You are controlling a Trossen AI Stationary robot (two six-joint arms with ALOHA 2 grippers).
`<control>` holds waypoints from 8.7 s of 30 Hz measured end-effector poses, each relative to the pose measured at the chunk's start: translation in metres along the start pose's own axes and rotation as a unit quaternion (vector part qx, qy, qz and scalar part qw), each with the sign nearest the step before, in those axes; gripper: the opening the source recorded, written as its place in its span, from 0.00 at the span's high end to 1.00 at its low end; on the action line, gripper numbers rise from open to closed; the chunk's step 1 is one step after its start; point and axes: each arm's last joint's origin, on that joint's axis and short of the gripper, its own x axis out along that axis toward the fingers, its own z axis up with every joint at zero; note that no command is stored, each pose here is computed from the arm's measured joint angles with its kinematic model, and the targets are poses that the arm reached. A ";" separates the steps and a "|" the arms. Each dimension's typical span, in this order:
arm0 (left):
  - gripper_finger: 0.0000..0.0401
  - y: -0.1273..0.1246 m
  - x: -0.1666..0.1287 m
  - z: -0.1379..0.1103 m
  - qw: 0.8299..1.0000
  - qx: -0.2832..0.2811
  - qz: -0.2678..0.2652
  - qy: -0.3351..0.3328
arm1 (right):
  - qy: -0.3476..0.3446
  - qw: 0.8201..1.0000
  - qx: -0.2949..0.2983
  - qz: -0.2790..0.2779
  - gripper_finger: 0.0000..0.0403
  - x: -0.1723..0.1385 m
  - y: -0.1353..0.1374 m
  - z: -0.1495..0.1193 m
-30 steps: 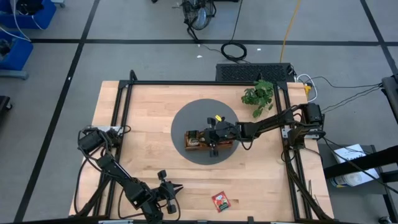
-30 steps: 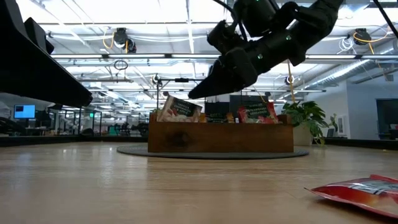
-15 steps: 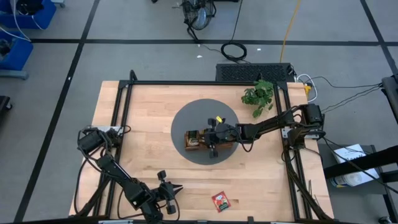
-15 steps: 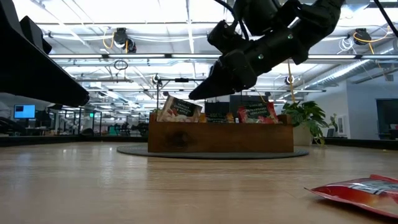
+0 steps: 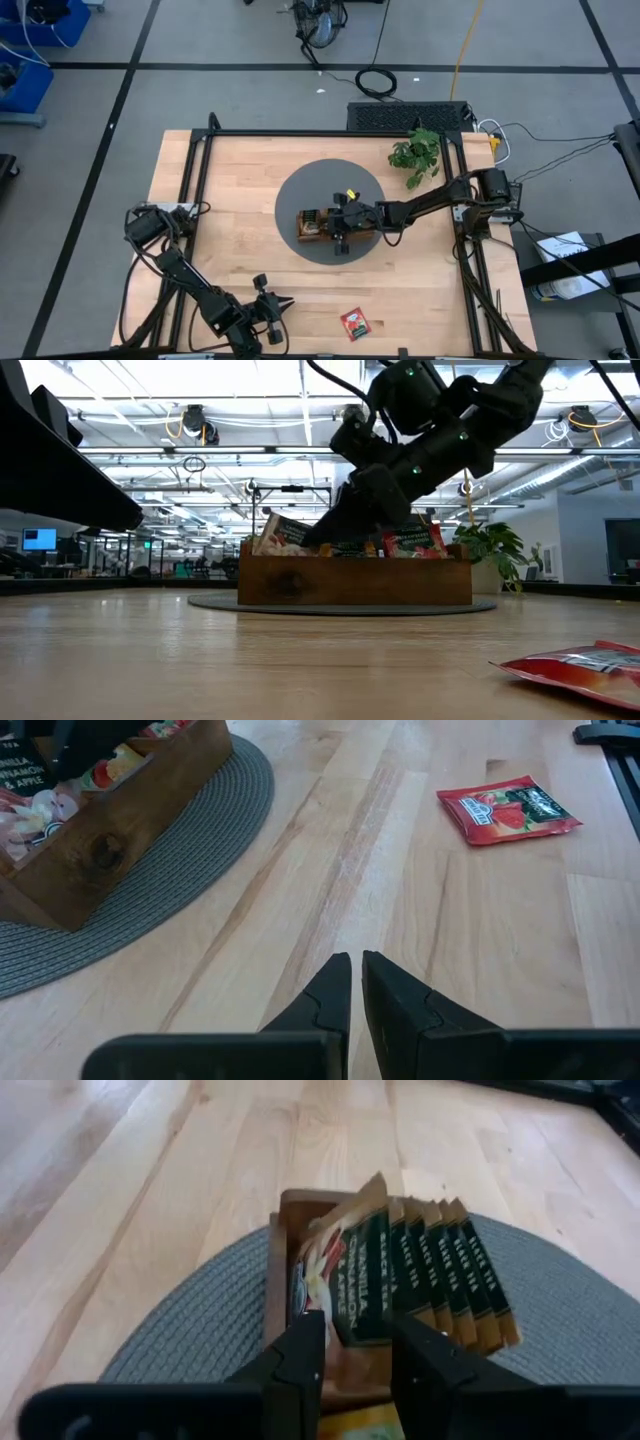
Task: Pick & Place Tea
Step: Put the cinnamon tea sachet into the left compartment of the wooden organizer, then put the strawberry tea sachet into the right compartment of the wooden organizer
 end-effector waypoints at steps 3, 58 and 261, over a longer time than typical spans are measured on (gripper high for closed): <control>0.91 0.000 0.000 0.000 1.000 0.000 0.000 0.000 | 0.003 1.000 -0.005 0.000 0.88 0.000 0.000 -0.001; 0.91 -0.011 0.011 0.019 0.994 -0.044 -0.097 0.020 | 0.080 0.992 -0.063 0.078 0.76 -0.072 0.022 0.069; 0.94 -0.006 0.184 0.057 0.965 0.091 -0.191 0.158 | 0.165 0.888 0.380 0.201 0.71 -0.116 0.160 -0.094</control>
